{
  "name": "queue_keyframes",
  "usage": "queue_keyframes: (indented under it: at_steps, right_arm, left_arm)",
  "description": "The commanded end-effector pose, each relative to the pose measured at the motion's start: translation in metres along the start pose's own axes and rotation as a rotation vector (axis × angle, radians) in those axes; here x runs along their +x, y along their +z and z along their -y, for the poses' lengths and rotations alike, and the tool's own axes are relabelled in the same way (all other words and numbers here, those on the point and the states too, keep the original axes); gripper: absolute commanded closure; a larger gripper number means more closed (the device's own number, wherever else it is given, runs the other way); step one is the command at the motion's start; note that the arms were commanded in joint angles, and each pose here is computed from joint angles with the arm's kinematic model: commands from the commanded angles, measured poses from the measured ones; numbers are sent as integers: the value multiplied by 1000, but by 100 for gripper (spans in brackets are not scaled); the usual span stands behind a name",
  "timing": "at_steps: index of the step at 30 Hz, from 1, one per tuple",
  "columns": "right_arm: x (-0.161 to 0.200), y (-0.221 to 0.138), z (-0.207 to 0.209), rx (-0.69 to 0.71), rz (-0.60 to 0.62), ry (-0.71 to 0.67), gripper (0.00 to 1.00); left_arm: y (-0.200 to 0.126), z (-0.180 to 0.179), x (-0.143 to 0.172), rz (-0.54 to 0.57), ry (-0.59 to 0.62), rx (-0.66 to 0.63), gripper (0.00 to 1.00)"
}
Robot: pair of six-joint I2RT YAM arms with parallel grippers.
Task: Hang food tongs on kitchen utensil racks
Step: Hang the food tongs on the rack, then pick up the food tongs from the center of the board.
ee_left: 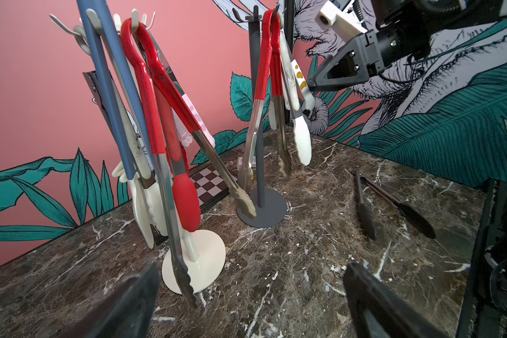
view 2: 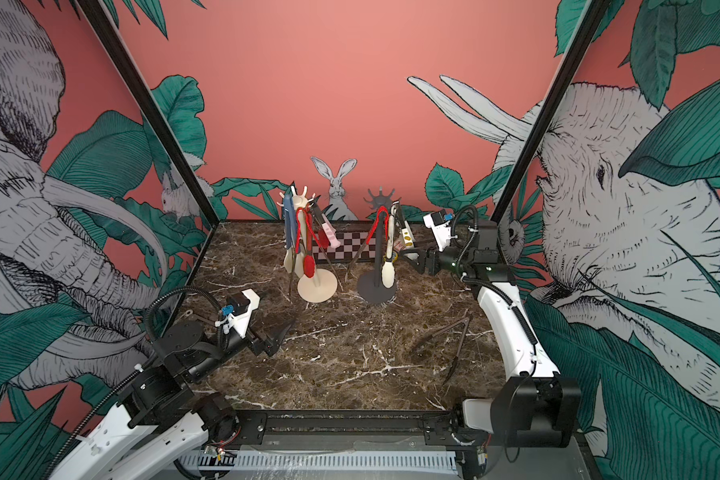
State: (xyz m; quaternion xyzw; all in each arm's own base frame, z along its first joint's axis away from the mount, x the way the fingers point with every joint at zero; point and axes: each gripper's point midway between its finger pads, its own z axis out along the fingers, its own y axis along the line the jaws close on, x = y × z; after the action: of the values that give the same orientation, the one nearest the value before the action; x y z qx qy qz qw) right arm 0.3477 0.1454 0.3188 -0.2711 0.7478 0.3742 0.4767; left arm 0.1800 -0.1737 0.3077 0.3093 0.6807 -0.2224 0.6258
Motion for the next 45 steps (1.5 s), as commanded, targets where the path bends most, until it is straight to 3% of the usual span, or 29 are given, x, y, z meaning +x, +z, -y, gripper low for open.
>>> queue_keyframes:
  at_steps: [1,14,21,23,27,31,38,45]
  right_arm:
    - [-28,-14,-3,74,118,-104,27]
    - [-51,-61,-35,204,343,-111,21]
    - [-49,-75,-47,225,359,-59,18]
    - [-46,-77,-49,233,355,-50,2]
    - [-43,-85,-58,237,370,-60,1]
    - [-40,-86,-68,203,356,-58,1]
    - [-29,-81,-85,123,305,-11,1]
    - [-15,-69,-98,66,248,1,1]
  left_arm:
    - [-1,-6,5,-7,-17,-37,1]
    - [4,-28,27,-94,-63,-175,0]
    - [1,-53,39,-144,-72,-326,0]
    - [-3,-62,42,-162,-79,-384,0]
    - [-6,-74,49,-200,-113,-455,0]
    - [-10,-89,63,-255,-229,-523,1]
    - [-30,-122,116,-473,-551,-712,1]
    - [-41,-139,150,-581,-721,-812,1]
